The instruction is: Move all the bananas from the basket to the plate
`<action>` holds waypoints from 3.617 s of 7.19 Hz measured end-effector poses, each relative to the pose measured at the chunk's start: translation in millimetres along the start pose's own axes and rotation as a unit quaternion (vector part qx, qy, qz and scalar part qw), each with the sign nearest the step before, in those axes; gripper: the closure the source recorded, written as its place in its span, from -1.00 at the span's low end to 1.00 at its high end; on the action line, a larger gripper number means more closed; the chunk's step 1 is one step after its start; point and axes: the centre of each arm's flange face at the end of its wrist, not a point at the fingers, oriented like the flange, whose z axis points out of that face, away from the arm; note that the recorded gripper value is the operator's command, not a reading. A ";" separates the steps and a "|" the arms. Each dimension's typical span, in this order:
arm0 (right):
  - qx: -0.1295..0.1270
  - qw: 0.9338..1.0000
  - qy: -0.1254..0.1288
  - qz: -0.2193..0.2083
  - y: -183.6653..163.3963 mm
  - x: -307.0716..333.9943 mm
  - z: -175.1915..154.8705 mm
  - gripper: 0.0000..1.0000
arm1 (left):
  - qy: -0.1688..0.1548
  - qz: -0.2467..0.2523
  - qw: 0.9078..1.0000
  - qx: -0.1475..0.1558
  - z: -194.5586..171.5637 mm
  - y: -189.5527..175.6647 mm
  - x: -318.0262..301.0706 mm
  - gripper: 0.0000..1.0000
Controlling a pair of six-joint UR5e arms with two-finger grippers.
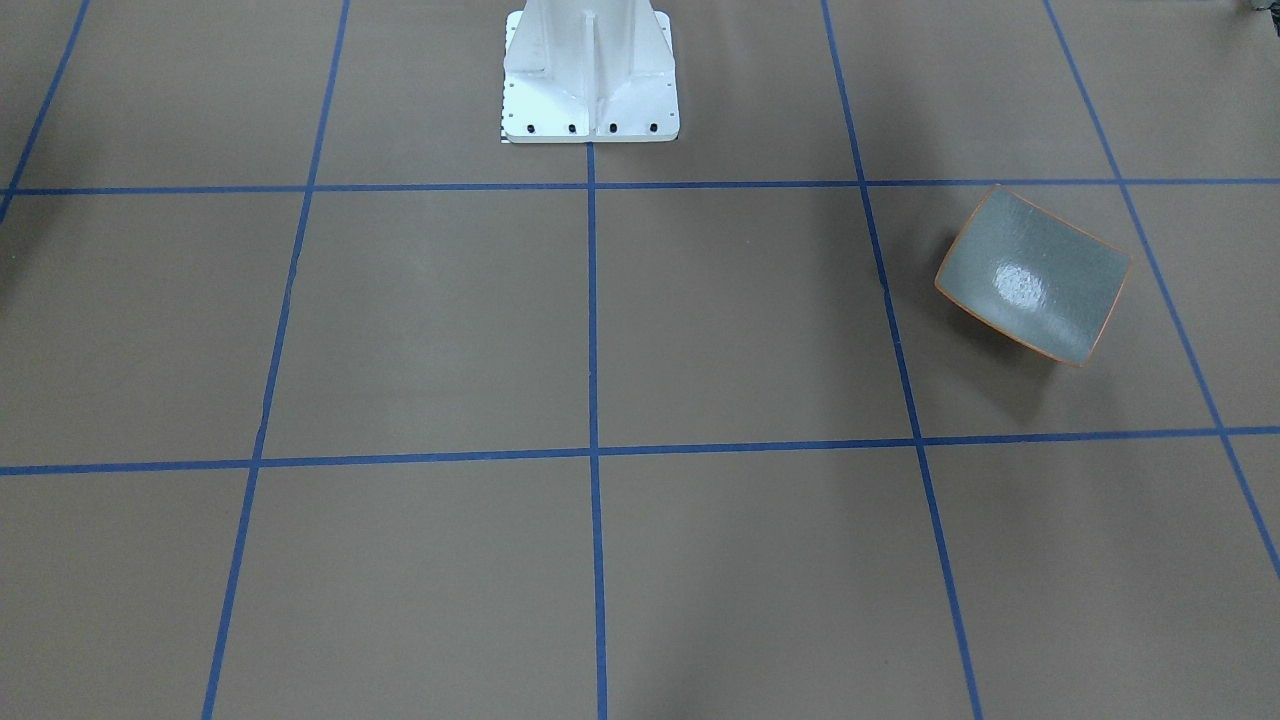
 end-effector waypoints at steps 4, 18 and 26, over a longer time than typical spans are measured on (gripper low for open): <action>-0.011 1.000 -0.014 0.008 19.2 -6.6 17.7 -0.13 | 0.000 -0.002 1.000 -0.002 1.5 2.9 -1.3 -1.00; 0.061 0.985 -0.013 0.160 -92.2 -38.9 -91.6 1.00 | -0.001 0.013 1.000 0.014 -9.1 -8.7 8.6 -1.00; 0.207 0.913 -0.112 0.334 -368.3 -251.3 -106.6 1.00 | 0.071 0.217 0.957 0.177 -58.8 -107.5 137.0 -1.00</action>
